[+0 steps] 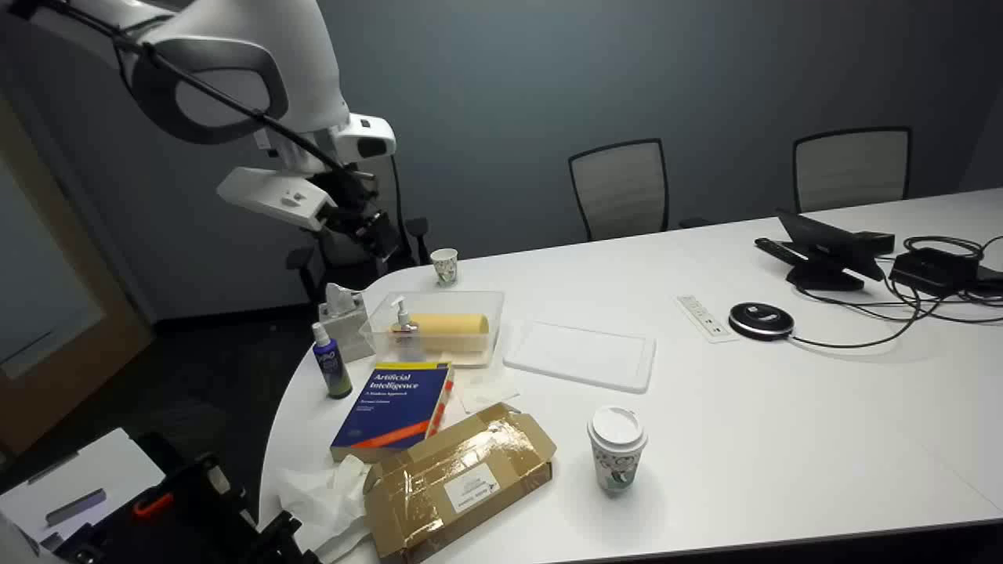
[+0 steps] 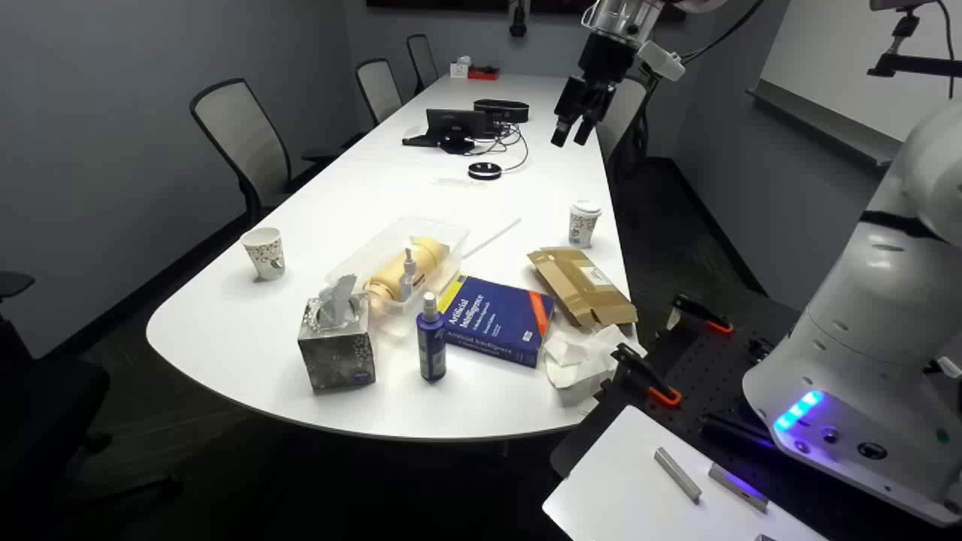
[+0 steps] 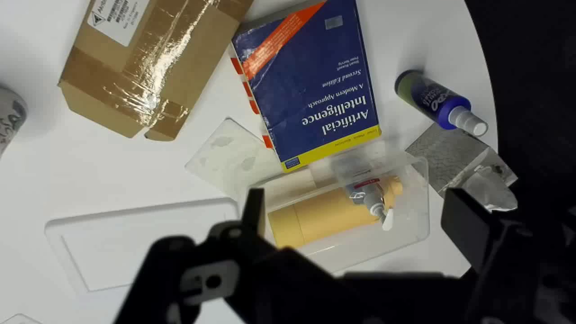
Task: Bring the blue bottle closer to the cup
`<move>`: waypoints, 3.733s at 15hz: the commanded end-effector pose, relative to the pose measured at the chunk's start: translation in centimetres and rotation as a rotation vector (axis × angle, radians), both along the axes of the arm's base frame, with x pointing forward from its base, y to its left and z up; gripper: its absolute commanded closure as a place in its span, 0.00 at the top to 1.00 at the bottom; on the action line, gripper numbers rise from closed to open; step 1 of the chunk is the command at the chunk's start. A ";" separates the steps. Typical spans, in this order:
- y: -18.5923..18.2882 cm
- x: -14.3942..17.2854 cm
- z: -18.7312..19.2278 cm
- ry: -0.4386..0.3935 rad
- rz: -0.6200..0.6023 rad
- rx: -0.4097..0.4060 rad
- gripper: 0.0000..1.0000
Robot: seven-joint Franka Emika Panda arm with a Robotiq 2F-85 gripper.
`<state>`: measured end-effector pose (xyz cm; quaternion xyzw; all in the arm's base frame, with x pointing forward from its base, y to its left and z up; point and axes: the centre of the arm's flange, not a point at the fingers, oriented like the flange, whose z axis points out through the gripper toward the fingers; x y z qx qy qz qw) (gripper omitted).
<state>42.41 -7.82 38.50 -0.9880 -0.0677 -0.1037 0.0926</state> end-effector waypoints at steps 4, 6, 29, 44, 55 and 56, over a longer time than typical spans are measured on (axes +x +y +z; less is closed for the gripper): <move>3.1 3.0 -0.2 0.051 -0.036 -0.014 1.00; 6.5 5.0 -0.6 0.084 -0.029 -0.035 1.00; 30.0 11.8 -16.9 0.310 0.030 -0.163 1.00; 30.7 7.5 -23.2 0.312 -0.198 -0.136 1.00; 30.2 8.3 -23.7 0.234 -0.178 -0.173 0.35; 30.3 8.4 -23.7 0.227 -0.170 -0.176 0.29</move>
